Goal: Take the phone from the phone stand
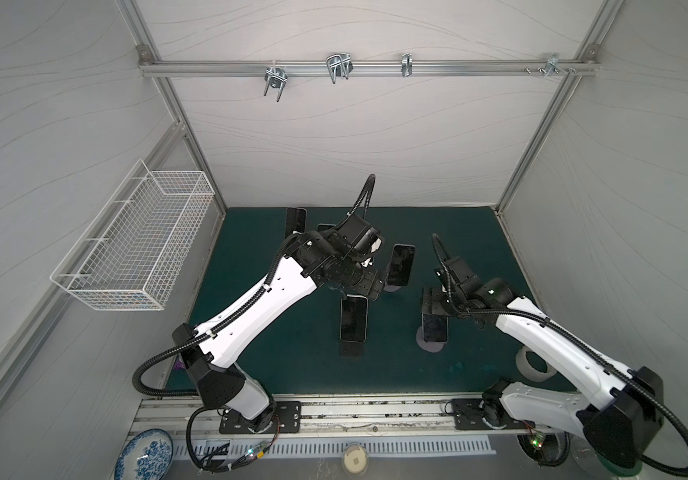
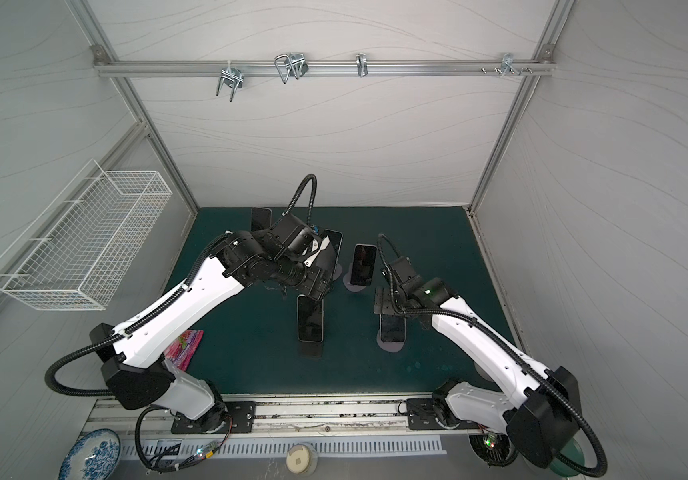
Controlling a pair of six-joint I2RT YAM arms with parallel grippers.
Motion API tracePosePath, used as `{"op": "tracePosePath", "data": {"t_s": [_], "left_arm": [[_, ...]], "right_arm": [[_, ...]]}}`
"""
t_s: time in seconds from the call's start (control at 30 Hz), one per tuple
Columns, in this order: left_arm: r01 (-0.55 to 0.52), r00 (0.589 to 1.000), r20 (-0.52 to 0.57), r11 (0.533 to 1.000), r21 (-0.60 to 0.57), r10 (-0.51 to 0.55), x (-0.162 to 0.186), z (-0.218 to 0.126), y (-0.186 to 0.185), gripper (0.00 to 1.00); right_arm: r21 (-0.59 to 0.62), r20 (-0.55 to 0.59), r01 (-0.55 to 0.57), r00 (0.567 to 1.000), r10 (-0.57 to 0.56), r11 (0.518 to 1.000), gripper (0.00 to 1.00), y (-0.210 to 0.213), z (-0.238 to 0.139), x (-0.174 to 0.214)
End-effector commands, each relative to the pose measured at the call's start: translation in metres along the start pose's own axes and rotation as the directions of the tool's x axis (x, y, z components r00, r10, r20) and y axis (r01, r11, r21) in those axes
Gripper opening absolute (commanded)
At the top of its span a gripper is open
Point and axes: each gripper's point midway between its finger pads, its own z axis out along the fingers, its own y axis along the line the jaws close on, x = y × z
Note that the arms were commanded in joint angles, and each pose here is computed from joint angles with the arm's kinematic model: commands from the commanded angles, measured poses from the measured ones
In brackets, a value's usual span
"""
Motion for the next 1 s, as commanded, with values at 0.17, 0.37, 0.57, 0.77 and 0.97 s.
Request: {"op": "tracePosePath", "data": {"t_s": [0.17,0.37,0.57,0.77,0.97], "left_arm": [[0.000,0.999,0.038,1.000,0.004,0.000,-0.003,-0.008,-0.001,0.91],[-0.004,0.999,0.035,1.000,0.001,0.004,-0.001,-0.008,0.000,0.91],[-0.011,0.999,0.039,1.000,-0.004,0.011,-0.001,-0.009,0.001,0.91],[-0.009,0.999,0.040,1.000,-0.002,0.009,-0.002,-0.007,0.000,0.91],[-0.009,0.999,0.046,1.000,-0.006,0.009,-0.005,-0.007,0.001,0.91]], "right_arm": [[0.026,-0.010,-0.013,1.000,0.014,1.000,0.91,0.002,0.007,0.001],[0.059,-0.017,-0.011,1.000,0.012,0.998,0.93,0.004,0.014,-0.002],[0.110,-0.012,-0.010,1.000,0.011,0.994,0.93,0.001,0.020,-0.006],[0.133,-0.006,-0.007,1.000,0.008,0.991,0.94,-0.002,0.022,-0.008],[0.122,-0.002,0.001,1.000,-0.001,0.992,0.93,0.002,0.024,-0.011]]}}
